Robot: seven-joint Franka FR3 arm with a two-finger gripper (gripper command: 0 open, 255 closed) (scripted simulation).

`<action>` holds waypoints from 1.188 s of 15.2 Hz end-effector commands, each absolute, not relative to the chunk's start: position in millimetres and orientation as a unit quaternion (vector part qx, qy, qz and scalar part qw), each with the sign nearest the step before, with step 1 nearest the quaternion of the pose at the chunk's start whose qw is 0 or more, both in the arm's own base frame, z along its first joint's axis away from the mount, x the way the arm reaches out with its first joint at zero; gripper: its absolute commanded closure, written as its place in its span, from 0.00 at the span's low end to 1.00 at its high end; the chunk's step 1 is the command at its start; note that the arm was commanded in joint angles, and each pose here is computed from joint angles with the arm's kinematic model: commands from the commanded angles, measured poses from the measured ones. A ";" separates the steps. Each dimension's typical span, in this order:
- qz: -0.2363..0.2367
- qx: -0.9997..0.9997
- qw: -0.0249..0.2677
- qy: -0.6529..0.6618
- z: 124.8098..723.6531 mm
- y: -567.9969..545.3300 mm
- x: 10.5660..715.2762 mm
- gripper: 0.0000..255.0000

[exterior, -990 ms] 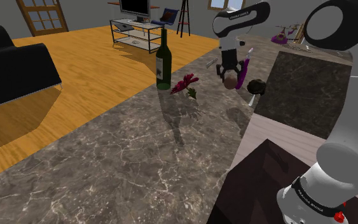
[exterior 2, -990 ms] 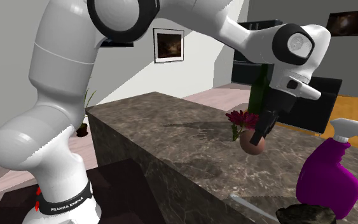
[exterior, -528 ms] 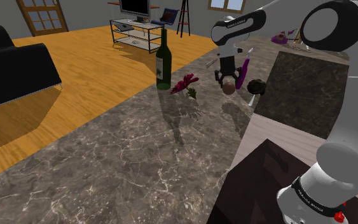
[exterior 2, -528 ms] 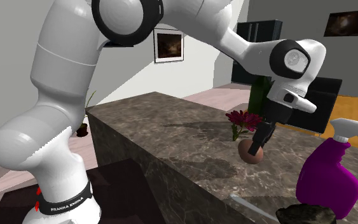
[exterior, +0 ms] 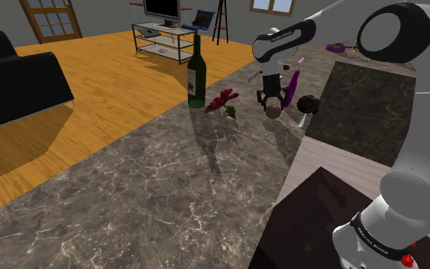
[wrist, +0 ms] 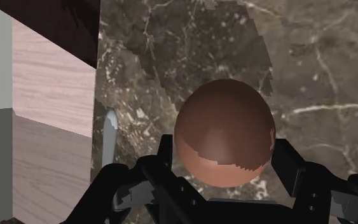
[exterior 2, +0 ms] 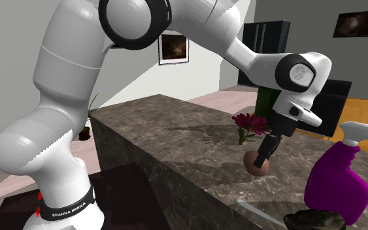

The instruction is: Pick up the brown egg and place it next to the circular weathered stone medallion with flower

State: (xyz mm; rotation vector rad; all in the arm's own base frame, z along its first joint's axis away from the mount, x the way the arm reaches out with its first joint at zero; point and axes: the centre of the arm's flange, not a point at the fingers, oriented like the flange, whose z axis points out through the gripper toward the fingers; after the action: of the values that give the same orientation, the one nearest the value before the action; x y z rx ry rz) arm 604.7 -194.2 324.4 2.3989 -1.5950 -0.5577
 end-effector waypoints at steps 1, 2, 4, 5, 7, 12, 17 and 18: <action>-0.189 0.813 0.103 -0.541 324.3 -194.2 604.9 1.00; -0.189 0.813 0.103 -0.541 324.3 -194.2 604.9 1.00; -0.189 0.813 0.103 -0.541 324.3 -194.2 604.9 1.00; -0.189 0.813 0.103 -0.541 324.3 -194.2 604.9 0.00; -0.189 0.813 0.103 -0.541 324.3 -194.2 604.8 0.00; -0.189 0.813 0.103 -0.541 348.3 -195.1 615.9 0.00; -0.189 0.813 0.103 -0.541 369.7 -196.0 625.8 0.00; -0.189 0.813 0.103 -0.541 369.7 -196.0 625.8 0.00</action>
State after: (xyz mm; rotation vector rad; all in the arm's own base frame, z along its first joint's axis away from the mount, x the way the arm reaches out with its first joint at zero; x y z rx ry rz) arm 625.5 -195.9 368.9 2.3994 -1.5952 -0.5565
